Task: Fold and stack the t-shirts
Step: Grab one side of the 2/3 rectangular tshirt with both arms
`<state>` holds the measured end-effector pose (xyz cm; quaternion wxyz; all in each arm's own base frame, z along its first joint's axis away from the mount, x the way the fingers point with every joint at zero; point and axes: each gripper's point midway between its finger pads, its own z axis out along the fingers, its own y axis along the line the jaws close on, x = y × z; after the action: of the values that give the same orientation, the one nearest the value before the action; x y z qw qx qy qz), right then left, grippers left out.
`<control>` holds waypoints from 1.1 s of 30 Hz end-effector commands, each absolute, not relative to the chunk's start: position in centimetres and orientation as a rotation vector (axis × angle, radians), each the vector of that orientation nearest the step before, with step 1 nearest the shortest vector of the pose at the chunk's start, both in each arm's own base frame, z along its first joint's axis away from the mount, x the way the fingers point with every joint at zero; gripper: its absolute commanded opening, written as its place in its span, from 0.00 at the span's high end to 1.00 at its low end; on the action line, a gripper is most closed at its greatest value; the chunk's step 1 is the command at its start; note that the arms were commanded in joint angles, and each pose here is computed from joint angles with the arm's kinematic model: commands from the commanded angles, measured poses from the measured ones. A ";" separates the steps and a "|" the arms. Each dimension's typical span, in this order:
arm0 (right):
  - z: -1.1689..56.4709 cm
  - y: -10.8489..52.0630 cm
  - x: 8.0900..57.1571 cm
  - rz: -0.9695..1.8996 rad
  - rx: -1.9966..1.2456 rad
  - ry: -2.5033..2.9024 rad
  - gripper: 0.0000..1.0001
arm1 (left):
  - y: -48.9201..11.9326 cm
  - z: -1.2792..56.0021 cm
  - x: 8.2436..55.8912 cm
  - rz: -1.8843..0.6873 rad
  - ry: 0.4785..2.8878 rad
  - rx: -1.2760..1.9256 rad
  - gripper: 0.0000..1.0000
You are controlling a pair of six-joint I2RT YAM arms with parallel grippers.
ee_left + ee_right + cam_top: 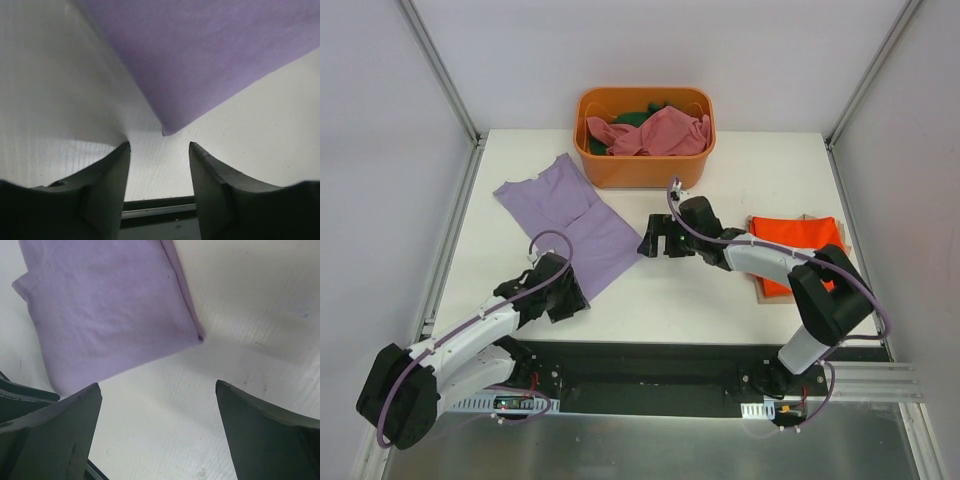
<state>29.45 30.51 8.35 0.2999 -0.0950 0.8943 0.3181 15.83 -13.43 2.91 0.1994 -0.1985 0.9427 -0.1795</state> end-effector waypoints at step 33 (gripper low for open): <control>1.8 32.0 33.3 0.584 -0.030 2.624 0.51 | -12.9 0.4 16.8 -0.331 2.719 -0.535 1.00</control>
<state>33.24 32.89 3.08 0.2421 -0.0386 0.9351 0.2557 18.37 -14.05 1.36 0.1927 -0.2104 0.9476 -0.1434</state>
